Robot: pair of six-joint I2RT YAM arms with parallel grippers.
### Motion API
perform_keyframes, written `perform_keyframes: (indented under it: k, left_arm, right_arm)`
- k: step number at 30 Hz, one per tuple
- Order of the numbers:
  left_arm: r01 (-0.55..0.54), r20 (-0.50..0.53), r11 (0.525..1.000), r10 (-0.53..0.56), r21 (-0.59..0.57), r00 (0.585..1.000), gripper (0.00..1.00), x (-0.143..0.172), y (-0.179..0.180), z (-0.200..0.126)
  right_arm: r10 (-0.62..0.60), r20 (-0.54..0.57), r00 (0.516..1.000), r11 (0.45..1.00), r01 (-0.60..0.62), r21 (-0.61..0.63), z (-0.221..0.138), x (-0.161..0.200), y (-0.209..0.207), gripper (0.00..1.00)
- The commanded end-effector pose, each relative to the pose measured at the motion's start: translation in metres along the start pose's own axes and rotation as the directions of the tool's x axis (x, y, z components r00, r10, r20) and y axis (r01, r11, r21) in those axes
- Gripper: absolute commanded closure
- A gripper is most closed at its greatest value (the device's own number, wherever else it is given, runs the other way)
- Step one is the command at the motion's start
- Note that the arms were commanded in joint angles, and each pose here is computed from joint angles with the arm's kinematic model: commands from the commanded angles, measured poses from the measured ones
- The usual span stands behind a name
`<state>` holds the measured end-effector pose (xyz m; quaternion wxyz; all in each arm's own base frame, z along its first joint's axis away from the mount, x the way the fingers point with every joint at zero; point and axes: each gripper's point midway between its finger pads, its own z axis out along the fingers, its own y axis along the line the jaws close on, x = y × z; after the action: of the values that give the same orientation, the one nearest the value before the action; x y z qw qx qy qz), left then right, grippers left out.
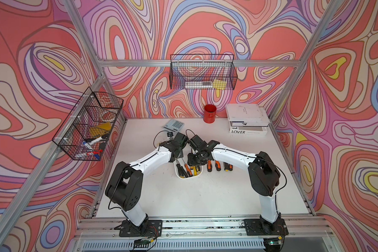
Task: Take out the screwdriver from the storage box
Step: Pick up the screwdriver from the storage box.
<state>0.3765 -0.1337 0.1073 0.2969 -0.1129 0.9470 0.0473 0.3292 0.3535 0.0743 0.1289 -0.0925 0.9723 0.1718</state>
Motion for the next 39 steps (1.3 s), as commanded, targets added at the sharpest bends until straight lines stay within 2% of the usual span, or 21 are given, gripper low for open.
perform_keyframes:
  k: [1,8,14,19,22,25,28,30,36,39]
  left_arm:
    - [0.024,0.039,1.000,-0.024,0.012,0.999,1.00,-0.012,0.001,-0.013]
    - [0.023,0.042,1.000,-0.024,0.011,0.999,1.00,-0.012,0.003,-0.015]
    - [0.026,0.047,1.000,-0.027,0.014,0.999,1.00,-0.013,0.003,-0.017]
    - [0.022,0.050,1.000,-0.023,0.009,0.999,1.00,-0.012,0.005,-0.017]
    - [0.022,0.047,1.000,-0.023,0.010,0.999,1.00,-0.012,0.004,-0.017]
    - [0.023,0.046,1.000,-0.023,0.010,0.999,1.00,-0.011,0.004,-0.016]
    - [0.023,0.049,1.000,-0.023,0.010,0.999,1.00,-0.012,0.005,-0.017]
    - [0.021,0.051,1.000,-0.022,0.008,0.998,1.00,-0.013,0.005,-0.018]
    - [0.018,0.045,1.000,-0.018,-0.001,0.999,1.00,-0.011,0.006,-0.016]
    - [0.017,0.043,1.000,-0.017,-0.002,0.999,1.00,-0.011,0.006,-0.015]
  right_arm:
    - [0.060,-0.022,0.998,0.997,-0.059,0.042,0.014,0.007,-0.007,0.49]
    - [0.141,-0.039,0.989,0.990,-0.140,0.013,0.031,0.010,-0.004,0.51]
    - [0.177,-0.093,0.980,0.981,-0.168,0.094,0.050,0.022,-0.018,0.52]
    - [0.198,-0.103,0.975,0.976,-0.187,0.111,0.057,0.029,-0.025,0.67]
    - [0.207,-0.100,0.973,0.973,-0.194,0.126,0.057,0.030,-0.028,0.71]
    - [0.205,-0.101,0.974,0.972,-0.190,0.137,0.060,0.031,-0.030,0.80]
    - [0.197,-0.112,0.974,0.972,-0.180,0.151,0.064,0.033,-0.033,0.72]
    - [0.196,-0.110,0.974,0.973,-0.179,0.148,0.065,0.033,-0.033,0.73]
    - [0.190,-0.046,0.981,0.977,-0.184,0.110,0.052,0.023,-0.028,1.00]
    - [0.172,0.042,0.984,0.984,-0.174,0.035,0.031,0.007,-0.017,1.00]
